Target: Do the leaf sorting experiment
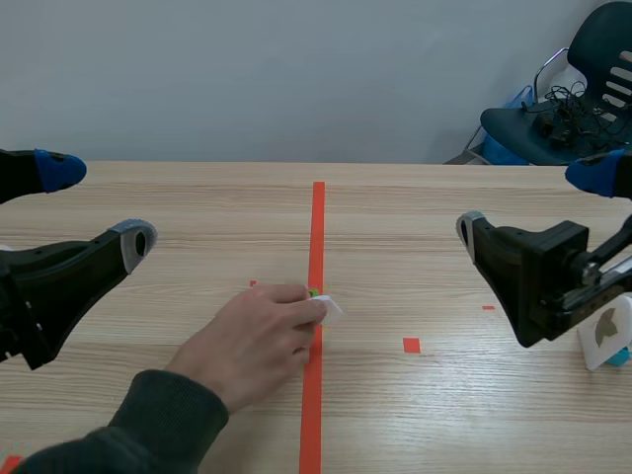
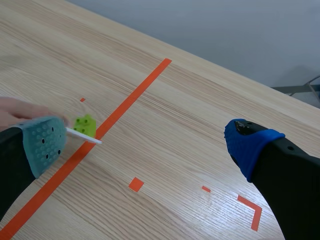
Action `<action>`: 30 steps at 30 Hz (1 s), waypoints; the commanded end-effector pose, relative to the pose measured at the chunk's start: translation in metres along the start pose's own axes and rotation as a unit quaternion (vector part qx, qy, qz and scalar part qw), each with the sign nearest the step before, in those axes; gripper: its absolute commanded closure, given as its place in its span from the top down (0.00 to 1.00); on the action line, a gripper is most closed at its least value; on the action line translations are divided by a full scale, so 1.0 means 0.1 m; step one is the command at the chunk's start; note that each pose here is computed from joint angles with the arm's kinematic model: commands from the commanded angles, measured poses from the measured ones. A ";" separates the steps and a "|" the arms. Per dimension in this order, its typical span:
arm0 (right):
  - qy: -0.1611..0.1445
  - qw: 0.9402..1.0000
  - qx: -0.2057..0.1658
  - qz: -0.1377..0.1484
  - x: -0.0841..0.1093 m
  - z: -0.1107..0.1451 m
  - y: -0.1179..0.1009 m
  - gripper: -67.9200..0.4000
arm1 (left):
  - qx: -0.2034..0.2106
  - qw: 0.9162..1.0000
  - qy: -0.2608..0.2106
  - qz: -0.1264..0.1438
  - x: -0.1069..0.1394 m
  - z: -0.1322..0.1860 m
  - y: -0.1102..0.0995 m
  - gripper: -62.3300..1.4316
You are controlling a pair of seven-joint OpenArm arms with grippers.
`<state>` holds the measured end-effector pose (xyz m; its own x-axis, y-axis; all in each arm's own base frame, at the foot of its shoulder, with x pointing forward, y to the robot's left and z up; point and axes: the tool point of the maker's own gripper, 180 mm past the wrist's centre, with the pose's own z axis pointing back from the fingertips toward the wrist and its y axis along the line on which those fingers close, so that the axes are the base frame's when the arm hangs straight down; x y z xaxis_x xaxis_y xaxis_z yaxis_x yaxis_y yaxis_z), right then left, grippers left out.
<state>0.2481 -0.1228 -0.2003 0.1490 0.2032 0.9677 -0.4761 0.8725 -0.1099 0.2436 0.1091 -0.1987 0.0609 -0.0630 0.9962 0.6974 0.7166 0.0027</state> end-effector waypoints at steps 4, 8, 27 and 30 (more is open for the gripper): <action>-0.016 1.000 -0.009 0.005 0.09 -0.01 -0.07 1.00 | 0.001 1.000 -0.018 0.003 0.08 -0.01 0.01 1.00; -0.016 1.000 -0.009 0.005 0.09 -0.01 -0.07 1.00 | 0.001 1.000 -0.017 0.002 0.08 -0.01 0.01 1.00; -0.015 1.000 -0.011 0.006 0.09 -0.02 -0.09 1.00 | -0.031 0.999 0.012 0.018 -0.11 -0.09 -0.23 1.00; -0.015 1.000 -0.011 0.006 0.09 -0.02 -0.09 1.00 | -0.057 0.998 0.030 0.003 -0.24 -0.17 -0.42 1.00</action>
<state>0.2503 -0.1231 -0.1982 0.1417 0.2044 0.9686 -0.4738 0.8731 -0.1149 0.2220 0.0732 -0.2321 0.1269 -0.1440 0.9814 0.7769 0.6295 -0.0081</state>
